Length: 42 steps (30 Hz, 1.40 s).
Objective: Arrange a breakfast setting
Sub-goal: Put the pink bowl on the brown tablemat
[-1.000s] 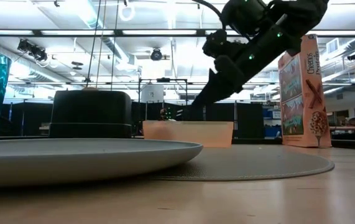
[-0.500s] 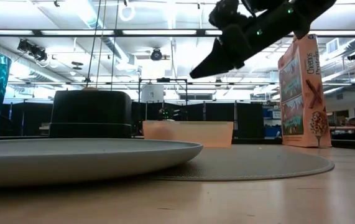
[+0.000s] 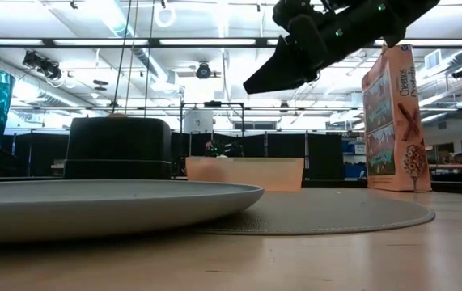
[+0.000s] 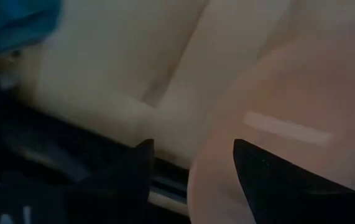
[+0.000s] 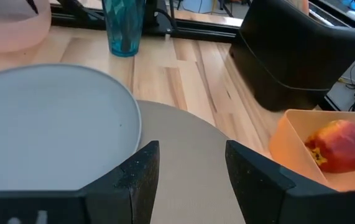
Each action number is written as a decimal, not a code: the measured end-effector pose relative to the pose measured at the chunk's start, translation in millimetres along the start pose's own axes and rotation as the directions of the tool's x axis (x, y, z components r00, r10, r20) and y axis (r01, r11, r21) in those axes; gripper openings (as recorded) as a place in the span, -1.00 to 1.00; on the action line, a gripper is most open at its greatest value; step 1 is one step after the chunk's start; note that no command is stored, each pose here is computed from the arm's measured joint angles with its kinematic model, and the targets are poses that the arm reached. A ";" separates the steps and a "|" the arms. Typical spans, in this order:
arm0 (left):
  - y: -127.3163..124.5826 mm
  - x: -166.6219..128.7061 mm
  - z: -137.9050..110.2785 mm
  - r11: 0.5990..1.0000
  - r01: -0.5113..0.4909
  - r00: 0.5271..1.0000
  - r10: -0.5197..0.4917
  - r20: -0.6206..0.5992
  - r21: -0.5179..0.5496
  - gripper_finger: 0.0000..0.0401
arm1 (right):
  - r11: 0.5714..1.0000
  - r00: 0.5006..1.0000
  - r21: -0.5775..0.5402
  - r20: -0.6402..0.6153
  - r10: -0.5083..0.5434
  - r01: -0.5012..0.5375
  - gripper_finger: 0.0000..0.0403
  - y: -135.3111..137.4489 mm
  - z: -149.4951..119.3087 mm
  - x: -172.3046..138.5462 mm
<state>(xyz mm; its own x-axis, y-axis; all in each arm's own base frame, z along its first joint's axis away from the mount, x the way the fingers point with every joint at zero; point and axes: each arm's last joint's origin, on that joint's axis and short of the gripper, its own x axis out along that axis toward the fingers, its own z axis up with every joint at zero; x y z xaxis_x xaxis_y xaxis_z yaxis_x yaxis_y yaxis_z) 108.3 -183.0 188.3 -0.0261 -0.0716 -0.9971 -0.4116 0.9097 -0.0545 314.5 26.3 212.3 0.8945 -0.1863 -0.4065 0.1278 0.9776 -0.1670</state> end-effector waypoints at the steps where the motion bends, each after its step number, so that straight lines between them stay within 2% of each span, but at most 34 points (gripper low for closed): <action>1: 2.2 4.0 -0.8 1.000 -0.008 1.000 0.008 -0.001 0.007 0.13 | 1.000 1.000 0.001 0.003 0.000 0.000 -0.05 0.0 0.3 0.0; 4: 8.8 12.3 -2.5 0.999 -0.041 0.999 0.041 -0.005 0.019 0.12 | 1.000 1.000 0.005 0.015 -0.001 0.001 -0.05 -0.1 1.5 0.0; 8: 5.1 17.9 -2.7 0.997 0.020 1.000 -0.020 0.002 0.074 0.00 | 1.000 0.999 0.015 0.047 -0.003 0.002 -0.05 -0.3 4.7 -0.1; 14: -5.3 17.5 -1.5 0.975 0.119 0.992 -0.124 0.014 0.186 -0.42 | 1.000 0.998 0.021 0.069 -0.005 0.003 -0.05 -0.6 6.9 -0.2; 21: -4.4 17.4 -1.6 0.968 0.110 0.993 -0.116 0.012 0.224 -0.91 | 1.000 0.997 0.023 0.074 -0.006 0.004 -0.05 -0.8 7.5 -0.2; 29: -11.0 10.9 0.3 0.966 0.146 0.987 -0.156 0.028 0.214 -0.93 | 1.000 0.997 0.019 0.074 -0.005 0.004 -0.05 -0.8 7.4 -0.2; 33: -24.3 -18.1 8.1 0.956 0.256 0.965 -0.260 0.014 0.147 -0.94 | 1.000 0.997 0.008 0.074 -0.006 0.005 -0.05 -0.8 7.4 -0.2; 35: -29.1 -34.9 14.1 0.952 0.279 0.958 -0.284 0.027 0.126 -0.94 | 1.000 0.997 0.006 0.074 -0.006 0.005 -0.05 -0.8 7.4 -0.2; 37: -32.0 -52.8 24.1 0.954 0.285 0.953 -0.292 0.079 0.091 -0.94 | 1.000 0.997 0.005 0.074 -0.005 0.005 -0.05 -0.8 7.4 -0.2; 42: -28.2 -82.1 66.0 0.955 0.297 0.907 -0.284 0.311 0.005 -0.94 | 1.000 0.998 0.000 0.060 -0.004 0.004 -0.05 -0.4 6.0 -0.2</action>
<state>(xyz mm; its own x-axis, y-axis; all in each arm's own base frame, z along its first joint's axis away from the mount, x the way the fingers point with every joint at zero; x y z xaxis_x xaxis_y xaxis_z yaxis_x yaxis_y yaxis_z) 182.2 -175.8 268.2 0.3769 -0.1959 -0.9053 -0.3958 0.8496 -0.3486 316.9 26.5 217.9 0.9181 -0.1838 -0.3512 0.1311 0.9769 -0.1685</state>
